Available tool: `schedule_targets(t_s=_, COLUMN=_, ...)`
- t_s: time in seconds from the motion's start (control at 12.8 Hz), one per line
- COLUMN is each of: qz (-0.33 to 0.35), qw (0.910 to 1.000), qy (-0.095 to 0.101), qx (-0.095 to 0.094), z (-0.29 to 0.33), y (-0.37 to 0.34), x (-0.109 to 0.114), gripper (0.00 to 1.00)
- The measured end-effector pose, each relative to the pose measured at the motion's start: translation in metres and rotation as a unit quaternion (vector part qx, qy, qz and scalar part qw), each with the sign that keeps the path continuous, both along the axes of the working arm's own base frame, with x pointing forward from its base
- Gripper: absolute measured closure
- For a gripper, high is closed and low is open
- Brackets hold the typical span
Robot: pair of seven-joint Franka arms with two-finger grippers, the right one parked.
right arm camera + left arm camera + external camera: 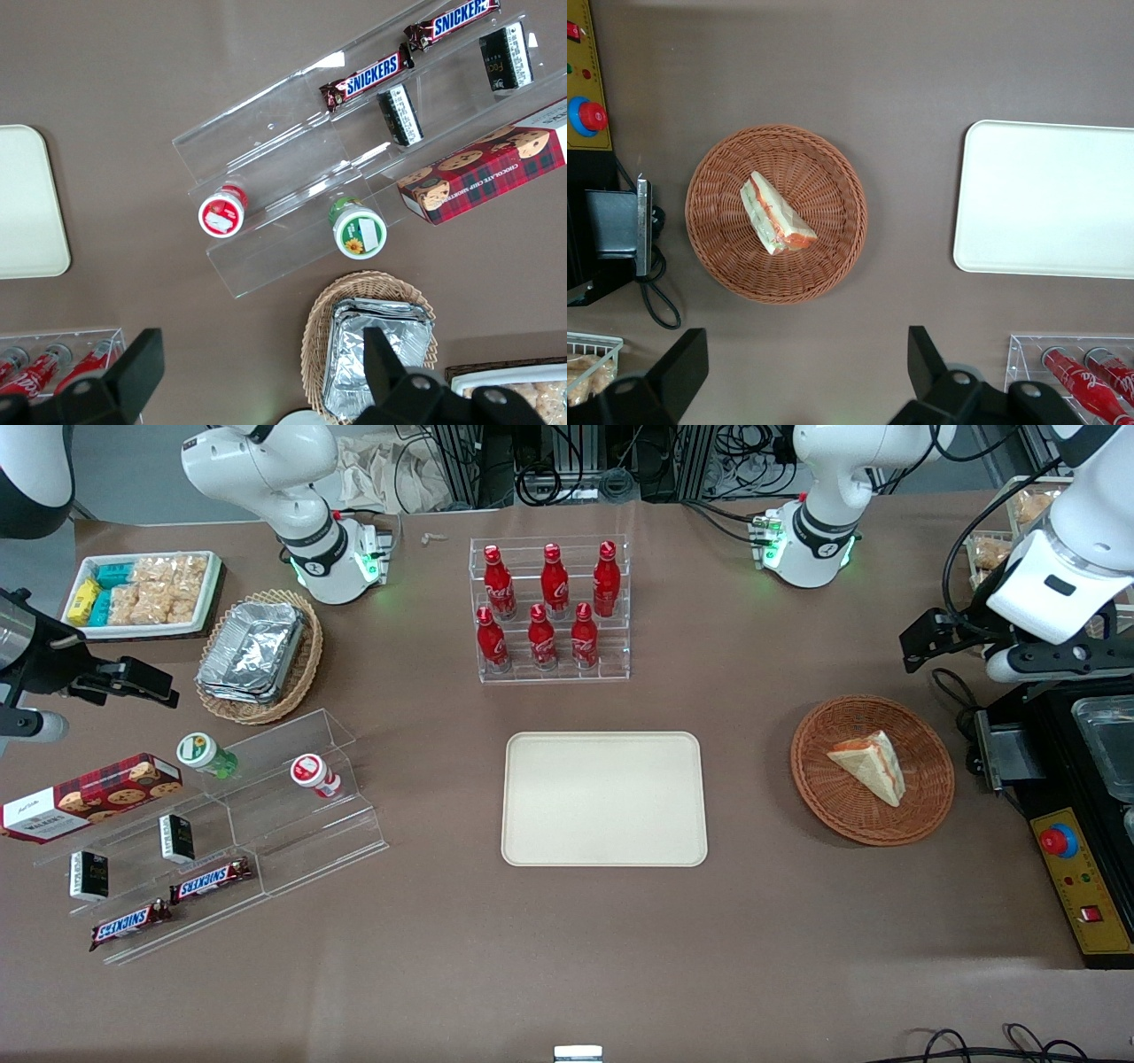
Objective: Place sandwich from basket to tray
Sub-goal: 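Move the open left gripper over the sandwich in the wicker basket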
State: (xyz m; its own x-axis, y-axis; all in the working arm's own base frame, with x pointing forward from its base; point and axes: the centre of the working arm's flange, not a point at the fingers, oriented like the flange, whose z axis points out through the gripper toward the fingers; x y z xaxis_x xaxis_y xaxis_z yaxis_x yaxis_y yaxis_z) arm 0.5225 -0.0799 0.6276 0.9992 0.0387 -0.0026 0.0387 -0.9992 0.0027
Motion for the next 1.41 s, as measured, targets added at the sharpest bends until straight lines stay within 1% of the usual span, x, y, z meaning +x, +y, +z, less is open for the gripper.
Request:
schedule_targets(t_s=0.47, qz=0.000, qw=1.0000, qy=0.004, qx=0.003, z=-0.002, y=0.001, x=0.000, gripper=0.00)
schedule_targets(t_s=0.55, qz=0.001, qw=0.9999, qy=0.013, qx=0.005, z=-0.004, y=0.002, x=-0.002, gripper=0.00)
schedule_targets(t_s=0.63, qz=0.003, qw=0.9996, qy=0.027, qx=0.009, z=-0.007, y=0.005, x=-0.004, gripper=0.00)
schedule_targets(t_s=0.7, qz=0.009, qw=0.9993, qy=0.034, qx=0.013, z=-0.009, y=0.012, x=-0.005, gripper=0.00)
schedule_targets(t_s=0.86, qz=0.034, qw=0.9984, qy=0.042, qx=0.016, z=-0.013, y=0.035, x=-0.004, gripper=0.00)
schedule_targets(t_s=1.1, qz=0.083, qw=0.9941, qy=0.067, qx=0.017, z=-0.036, y=0.070, x=-0.006, gripper=0.00)
schedule_targets(t_s=1.17, qz=0.101, qw=0.9923, qy=0.070, qx=0.018, z=-0.048, y=0.073, x=-0.007, gripper=0.00)
schedule_targets(t_s=1.25, qz=0.126, qw=0.9897, qy=0.065, qx=0.019, z=-0.062, y=0.073, x=-0.009, gripper=0.00)
schedule_targets(t_s=1.41, qz=0.173, qw=0.9839, qy=0.044, qx=0.017, z=-0.097, y=0.074, x=-0.018, gripper=0.00)
